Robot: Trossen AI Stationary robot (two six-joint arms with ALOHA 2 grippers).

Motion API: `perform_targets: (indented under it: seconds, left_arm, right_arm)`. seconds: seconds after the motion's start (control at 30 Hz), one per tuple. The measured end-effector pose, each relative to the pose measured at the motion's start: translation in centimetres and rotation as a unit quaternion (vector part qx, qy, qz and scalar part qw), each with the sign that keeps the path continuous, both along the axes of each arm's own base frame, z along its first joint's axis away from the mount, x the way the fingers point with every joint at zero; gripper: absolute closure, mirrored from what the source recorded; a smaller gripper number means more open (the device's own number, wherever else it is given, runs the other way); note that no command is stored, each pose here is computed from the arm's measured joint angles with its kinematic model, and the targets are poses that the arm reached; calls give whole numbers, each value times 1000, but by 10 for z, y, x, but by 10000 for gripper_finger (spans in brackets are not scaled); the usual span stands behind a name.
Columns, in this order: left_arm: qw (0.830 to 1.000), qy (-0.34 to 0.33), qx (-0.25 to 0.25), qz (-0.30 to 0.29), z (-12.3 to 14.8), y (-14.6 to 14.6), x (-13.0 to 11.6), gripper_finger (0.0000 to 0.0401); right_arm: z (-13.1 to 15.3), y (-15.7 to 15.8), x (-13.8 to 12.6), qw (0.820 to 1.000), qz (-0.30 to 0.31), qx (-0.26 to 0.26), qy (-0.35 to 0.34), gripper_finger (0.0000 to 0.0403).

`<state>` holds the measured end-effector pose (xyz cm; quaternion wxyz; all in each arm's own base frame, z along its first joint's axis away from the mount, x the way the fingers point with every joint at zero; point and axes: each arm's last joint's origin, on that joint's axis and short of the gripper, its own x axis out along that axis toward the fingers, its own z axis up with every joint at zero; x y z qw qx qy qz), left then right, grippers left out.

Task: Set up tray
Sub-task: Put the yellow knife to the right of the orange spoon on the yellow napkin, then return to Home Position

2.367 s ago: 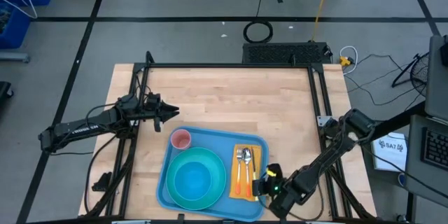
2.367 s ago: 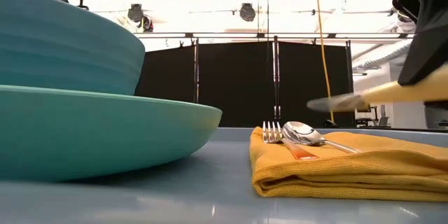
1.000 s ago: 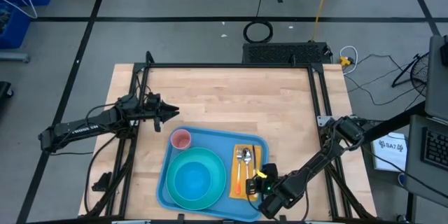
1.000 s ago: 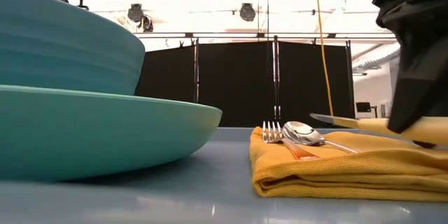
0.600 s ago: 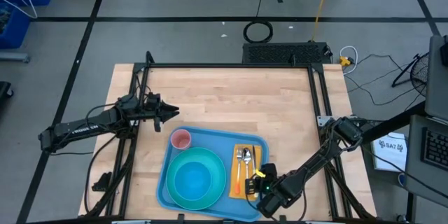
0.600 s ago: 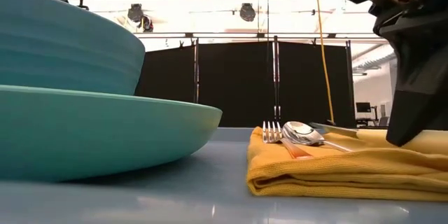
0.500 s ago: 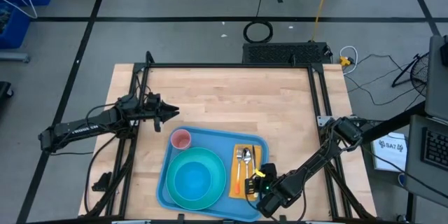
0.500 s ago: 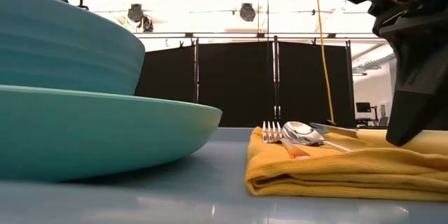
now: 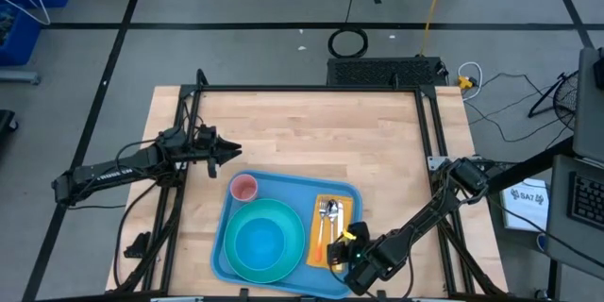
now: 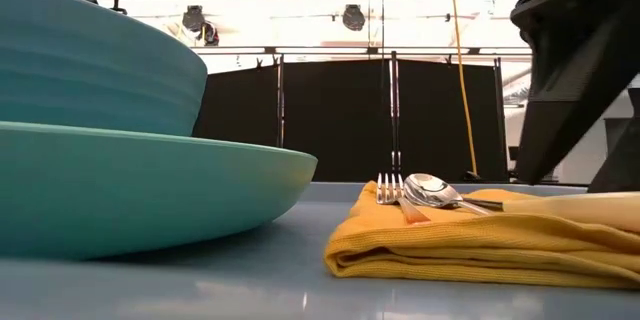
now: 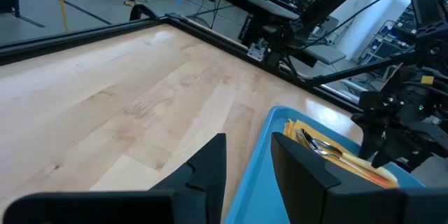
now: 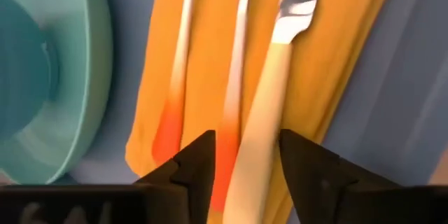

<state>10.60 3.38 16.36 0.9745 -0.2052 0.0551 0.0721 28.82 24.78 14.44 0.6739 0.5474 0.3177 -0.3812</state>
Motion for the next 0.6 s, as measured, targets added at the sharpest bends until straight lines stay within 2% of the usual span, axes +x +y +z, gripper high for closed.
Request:
perform_targets:
  seconds: [0.23, 0.43, 0.53, 0.6]
  left_arm:
    - [1000, 0, 0, 0, 0, 0, 0, 283]
    - [1000, 0, 0, 0, 0, 0, 0, 283]
    - [1000, 0, 0, 0, 0, 0, 0, 283]
    - [1000, 0, 0, 0, 0, 0, 0, 283]
  right_arm:
    - [3, -1, 0, 1000, -1, -6, -9, 255]
    - [20, -2, -11, 1000, 13, -13, 2, 267]
    - [35, -5, -22, 999, 19, -43, -8, 269]
    - [47, -11, -27, 995, 35, -94, -19, 269]
